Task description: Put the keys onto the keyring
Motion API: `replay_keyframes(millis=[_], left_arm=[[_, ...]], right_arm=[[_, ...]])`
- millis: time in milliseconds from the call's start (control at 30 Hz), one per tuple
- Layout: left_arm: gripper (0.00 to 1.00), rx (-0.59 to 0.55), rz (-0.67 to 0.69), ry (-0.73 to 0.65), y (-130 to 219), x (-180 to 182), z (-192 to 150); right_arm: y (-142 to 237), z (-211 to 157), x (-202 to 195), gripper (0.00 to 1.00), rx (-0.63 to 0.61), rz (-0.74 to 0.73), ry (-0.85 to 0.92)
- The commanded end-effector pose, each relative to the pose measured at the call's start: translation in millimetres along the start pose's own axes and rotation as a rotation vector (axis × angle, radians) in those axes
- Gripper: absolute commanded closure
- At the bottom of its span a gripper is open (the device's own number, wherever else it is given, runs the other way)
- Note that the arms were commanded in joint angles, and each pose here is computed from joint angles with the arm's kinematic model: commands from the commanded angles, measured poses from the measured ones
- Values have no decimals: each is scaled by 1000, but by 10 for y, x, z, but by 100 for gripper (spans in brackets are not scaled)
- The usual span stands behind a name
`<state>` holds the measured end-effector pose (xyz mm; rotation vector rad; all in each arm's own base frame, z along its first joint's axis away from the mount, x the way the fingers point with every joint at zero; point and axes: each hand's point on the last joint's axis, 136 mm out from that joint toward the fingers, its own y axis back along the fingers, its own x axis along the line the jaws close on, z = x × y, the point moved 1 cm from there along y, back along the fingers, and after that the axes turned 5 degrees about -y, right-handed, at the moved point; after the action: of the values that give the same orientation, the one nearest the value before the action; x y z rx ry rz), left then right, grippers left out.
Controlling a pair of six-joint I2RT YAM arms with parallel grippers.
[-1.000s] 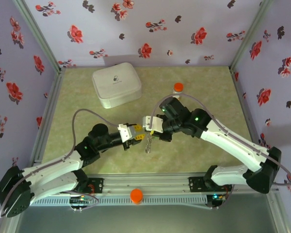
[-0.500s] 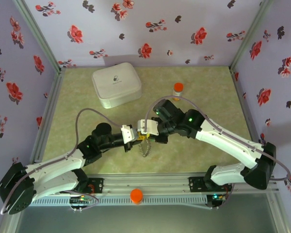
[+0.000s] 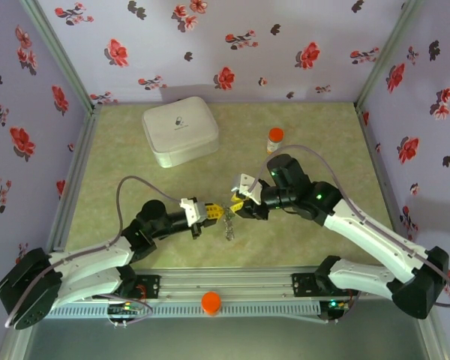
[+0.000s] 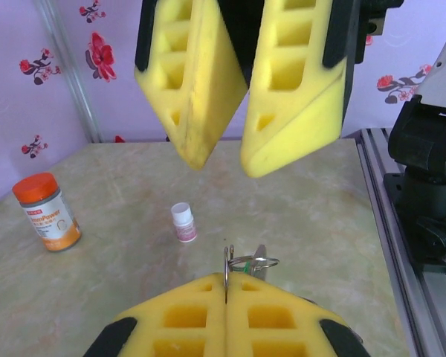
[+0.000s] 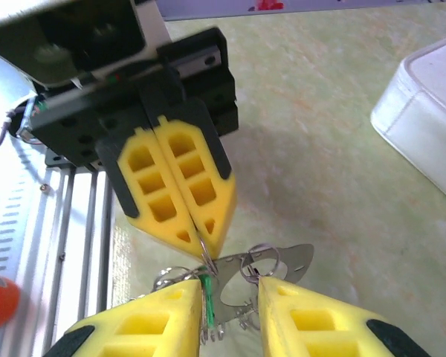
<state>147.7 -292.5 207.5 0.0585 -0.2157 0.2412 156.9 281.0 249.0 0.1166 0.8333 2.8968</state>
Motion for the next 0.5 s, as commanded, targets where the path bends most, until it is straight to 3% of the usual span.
replay_keyframes(millis=[0,167,467], left_arm=[[100,-165,21,-12,36,43,342],[100,-159,62,49,28,122,339],[100,-169,125,174,-1,247,307]], right_arm=[[-28,53,56,73,-35,45,-28],[-16,-53,69,68,12,12,6],[-53,-31,75,66,-34,-66,57]])
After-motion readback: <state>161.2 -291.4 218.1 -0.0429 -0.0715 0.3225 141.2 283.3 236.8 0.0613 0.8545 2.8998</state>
